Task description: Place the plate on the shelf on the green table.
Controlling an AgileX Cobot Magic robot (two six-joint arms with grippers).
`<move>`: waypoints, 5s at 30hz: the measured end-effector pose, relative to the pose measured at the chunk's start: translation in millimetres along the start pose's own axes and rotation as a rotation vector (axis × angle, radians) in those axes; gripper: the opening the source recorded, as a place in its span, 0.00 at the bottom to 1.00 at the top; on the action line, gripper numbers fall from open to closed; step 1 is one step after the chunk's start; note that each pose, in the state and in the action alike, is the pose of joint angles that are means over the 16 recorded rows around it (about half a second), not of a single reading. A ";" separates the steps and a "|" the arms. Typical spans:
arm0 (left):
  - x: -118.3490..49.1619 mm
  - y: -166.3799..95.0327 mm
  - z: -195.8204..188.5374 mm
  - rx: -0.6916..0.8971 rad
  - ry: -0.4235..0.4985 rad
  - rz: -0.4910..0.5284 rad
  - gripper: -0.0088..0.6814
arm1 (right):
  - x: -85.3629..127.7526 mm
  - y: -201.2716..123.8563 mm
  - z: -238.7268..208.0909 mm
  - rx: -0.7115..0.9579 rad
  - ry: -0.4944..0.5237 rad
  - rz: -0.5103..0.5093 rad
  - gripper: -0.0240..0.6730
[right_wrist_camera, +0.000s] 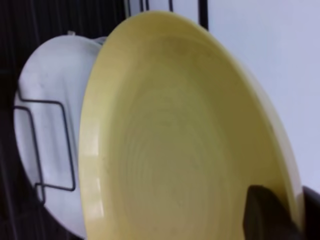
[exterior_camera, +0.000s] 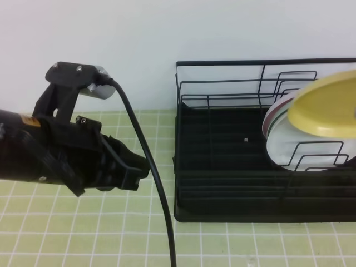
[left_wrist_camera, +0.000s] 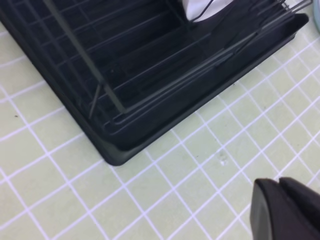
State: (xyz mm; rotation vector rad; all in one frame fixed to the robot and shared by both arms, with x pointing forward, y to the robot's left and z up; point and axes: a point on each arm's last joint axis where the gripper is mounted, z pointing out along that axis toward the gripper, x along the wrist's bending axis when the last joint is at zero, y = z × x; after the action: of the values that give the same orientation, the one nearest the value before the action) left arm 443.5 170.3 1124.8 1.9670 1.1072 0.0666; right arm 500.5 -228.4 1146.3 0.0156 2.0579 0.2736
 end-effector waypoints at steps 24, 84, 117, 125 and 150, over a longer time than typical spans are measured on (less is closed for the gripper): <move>-1.2 0.6 -0.2 -0.007 -0.012 -0.017 0.01 | 19.7 0.0 46.5 0.009 0.120 0.016 0.14; 15.1 -5.6 10.5 -0.115 0.100 0.067 0.01 | 62.4 -16.3 -150.9 -0.392 -0.220 1.085 0.03; 24.6 -15.7 20.9 -0.192 0.132 0.013 0.01 | 173.6 -43.0 -165.2 -0.382 -0.140 1.132 0.03; 24.2 -15.9 19.0 -0.195 0.138 0.022 0.01 | 173.7 -43.0 -165.2 -0.382 -0.139 1.134 0.03; 33.0 -105.4 -45.9 -0.596 0.394 -0.049 0.01 | 173.9 -43.1 -165.1 -0.380 -0.136 1.134 0.03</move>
State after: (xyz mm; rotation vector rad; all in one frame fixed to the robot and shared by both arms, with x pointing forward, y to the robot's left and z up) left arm 373.0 249.3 1069.2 1.4166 1.2060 0.7016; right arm 277.3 -279.3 1062.7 0.9485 1.6272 1.2992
